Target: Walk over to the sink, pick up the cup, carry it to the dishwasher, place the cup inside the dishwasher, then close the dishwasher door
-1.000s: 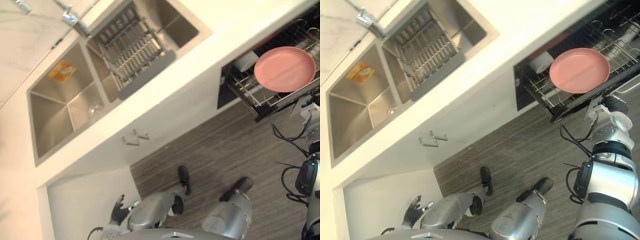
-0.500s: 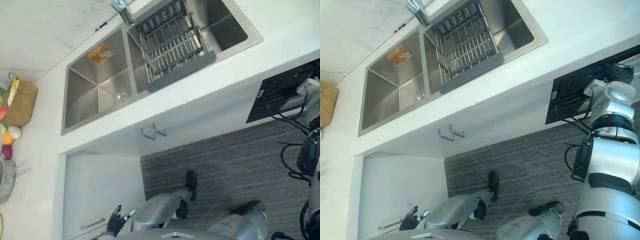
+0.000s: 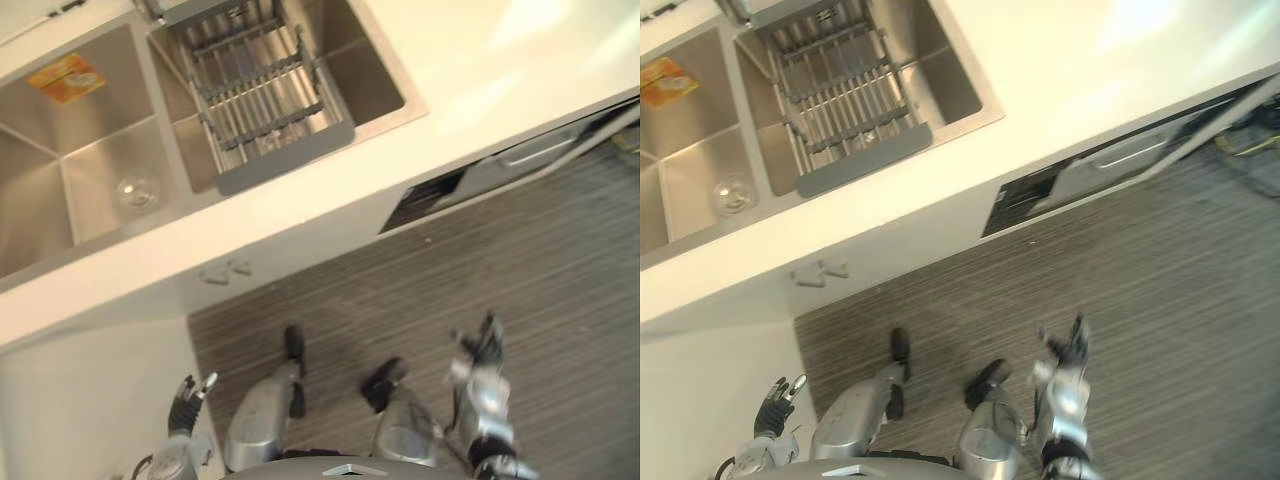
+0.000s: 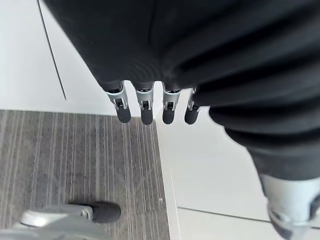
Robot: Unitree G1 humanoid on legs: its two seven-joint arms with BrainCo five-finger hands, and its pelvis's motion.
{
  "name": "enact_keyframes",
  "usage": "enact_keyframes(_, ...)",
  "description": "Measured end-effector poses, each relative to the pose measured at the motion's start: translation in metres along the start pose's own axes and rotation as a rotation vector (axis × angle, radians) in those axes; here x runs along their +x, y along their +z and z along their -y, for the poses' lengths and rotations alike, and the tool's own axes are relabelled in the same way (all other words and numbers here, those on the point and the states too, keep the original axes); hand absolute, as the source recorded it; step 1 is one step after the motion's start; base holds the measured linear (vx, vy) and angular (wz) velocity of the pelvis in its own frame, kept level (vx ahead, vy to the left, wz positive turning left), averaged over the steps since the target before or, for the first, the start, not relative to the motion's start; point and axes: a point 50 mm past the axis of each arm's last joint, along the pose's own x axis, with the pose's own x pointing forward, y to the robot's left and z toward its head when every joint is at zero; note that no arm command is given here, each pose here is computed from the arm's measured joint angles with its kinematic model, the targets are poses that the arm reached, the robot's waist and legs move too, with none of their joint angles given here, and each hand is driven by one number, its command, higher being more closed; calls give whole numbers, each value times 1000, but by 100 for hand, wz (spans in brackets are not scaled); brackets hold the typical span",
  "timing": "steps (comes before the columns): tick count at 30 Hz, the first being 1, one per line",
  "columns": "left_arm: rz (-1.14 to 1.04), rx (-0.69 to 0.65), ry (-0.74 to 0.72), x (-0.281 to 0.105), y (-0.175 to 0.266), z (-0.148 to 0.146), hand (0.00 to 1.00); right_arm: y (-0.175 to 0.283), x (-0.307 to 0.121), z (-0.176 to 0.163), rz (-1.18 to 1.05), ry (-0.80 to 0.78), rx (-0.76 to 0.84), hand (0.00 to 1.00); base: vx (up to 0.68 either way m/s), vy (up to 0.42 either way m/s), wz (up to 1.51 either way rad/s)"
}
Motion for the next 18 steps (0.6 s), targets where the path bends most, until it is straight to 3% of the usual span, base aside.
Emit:
enact_keyframes(5, -33, -8, 48, 2, -5, -9, 0, -76, -56, 31, -286, -2, 56, 0, 38, 21, -25)
enact_keyframes(12, -50, 85, 51, 5, -6, -1, 0, -95, -71, 25, -391, 71, 52, 0, 72, -20, 33)
enact_keyframes(18, -95, 2, 115, 7, -10, 2, 0, -98, -79, 10, -354, 153, 26, 0, 49, -185, 85)
